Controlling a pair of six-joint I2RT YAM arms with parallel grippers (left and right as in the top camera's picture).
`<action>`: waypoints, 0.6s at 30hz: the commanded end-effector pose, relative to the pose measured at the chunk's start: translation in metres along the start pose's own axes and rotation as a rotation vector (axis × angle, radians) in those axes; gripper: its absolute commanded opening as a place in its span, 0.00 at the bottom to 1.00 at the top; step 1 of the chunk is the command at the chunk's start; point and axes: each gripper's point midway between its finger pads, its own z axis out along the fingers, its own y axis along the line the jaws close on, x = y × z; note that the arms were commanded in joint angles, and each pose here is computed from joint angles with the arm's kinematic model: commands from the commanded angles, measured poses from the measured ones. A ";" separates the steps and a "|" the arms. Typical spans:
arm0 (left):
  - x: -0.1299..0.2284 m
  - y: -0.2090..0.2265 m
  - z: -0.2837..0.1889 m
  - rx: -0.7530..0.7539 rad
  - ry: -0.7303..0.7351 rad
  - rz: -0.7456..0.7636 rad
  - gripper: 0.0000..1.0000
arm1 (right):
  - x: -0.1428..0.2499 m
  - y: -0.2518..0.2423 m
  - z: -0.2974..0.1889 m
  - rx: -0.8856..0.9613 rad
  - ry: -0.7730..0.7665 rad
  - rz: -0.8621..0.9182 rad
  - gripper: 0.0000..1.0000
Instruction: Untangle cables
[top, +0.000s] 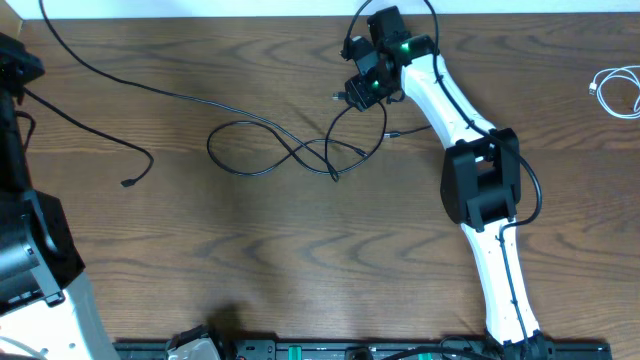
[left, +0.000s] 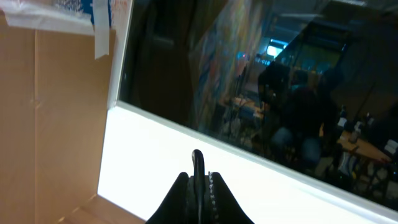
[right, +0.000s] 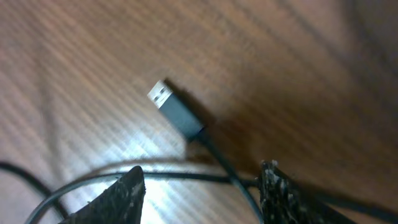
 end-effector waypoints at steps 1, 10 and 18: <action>-0.004 0.000 -0.004 -0.005 -0.006 0.007 0.07 | -0.002 -0.012 0.010 0.068 -0.008 0.008 0.50; -0.005 0.000 -0.005 -0.004 -0.006 0.007 0.08 | 0.010 0.001 0.029 -0.027 0.017 0.013 0.46; -0.001 0.001 -0.005 -0.009 0.010 0.005 0.08 | 0.028 -0.005 0.047 0.006 0.071 0.055 0.01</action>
